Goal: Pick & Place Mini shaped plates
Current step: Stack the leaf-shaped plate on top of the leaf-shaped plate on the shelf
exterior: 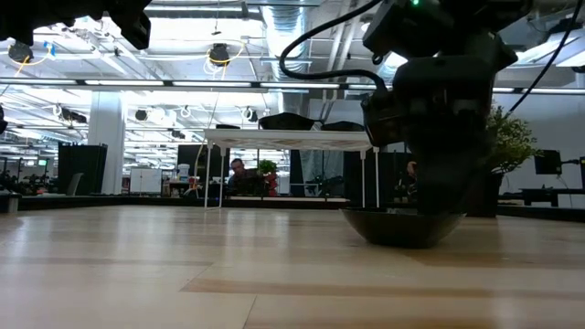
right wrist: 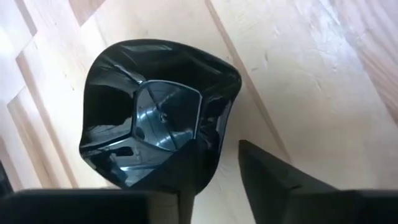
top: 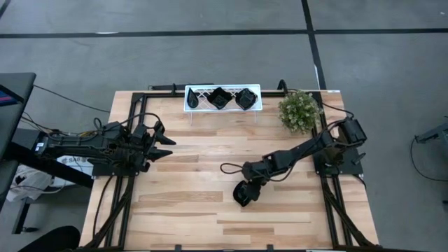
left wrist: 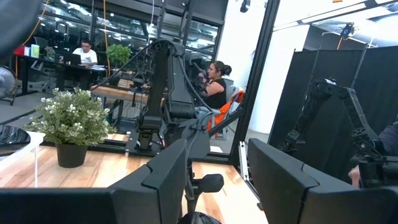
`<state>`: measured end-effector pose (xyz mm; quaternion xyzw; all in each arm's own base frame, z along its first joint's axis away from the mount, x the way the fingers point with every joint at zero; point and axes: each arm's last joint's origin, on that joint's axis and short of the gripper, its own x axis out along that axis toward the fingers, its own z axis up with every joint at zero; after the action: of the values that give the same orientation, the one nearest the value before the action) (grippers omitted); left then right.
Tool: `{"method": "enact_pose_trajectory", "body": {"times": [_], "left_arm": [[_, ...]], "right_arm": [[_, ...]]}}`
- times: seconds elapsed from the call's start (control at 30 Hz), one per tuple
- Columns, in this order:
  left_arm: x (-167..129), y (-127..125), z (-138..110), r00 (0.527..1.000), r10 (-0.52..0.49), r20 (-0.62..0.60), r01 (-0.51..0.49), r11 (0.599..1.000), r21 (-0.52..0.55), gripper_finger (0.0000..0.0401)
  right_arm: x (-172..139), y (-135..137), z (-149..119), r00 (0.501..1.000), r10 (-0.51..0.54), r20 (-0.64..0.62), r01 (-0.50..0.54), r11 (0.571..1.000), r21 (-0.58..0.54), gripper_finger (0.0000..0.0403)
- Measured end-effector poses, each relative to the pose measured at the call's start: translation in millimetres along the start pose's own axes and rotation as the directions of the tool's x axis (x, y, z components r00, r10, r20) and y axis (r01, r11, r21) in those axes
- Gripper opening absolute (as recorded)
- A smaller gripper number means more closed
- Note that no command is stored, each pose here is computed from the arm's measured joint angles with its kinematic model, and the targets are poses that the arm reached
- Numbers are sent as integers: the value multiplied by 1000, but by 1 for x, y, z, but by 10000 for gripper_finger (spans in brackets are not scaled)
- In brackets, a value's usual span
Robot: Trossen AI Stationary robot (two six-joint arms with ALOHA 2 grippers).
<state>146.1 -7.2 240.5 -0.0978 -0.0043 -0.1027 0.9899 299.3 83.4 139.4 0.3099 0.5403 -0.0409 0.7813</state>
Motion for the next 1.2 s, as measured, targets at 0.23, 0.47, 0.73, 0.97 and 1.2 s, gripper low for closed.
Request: {"method": "enact_pose_trajectory", "body": {"times": [0.23,0.47,0.73,0.97,1.2], "left_arm": [[0,0,0,1000,0,0,0,1000,0,173],[0,0,0,1000,0,0,0,1000,0,173],[0,0,0,1000,0,0,0,1000,0,173],[0,0,0,1000,0,0,0,1000,0,173],[0,0,0,1000,0,0,0,1000,0,173]], "right_arm": [[0,-2,1,1000,-19,20,19,999,27,50],[-1,0,3,1000,-9,28,8,1000,27,5],[-8,1,2,999,1,37,-3,999,50,3],[-41,13,5,988,96,122,-99,995,24,1],[-84,23,6,950,214,227,-202,976,-76,1]]}}
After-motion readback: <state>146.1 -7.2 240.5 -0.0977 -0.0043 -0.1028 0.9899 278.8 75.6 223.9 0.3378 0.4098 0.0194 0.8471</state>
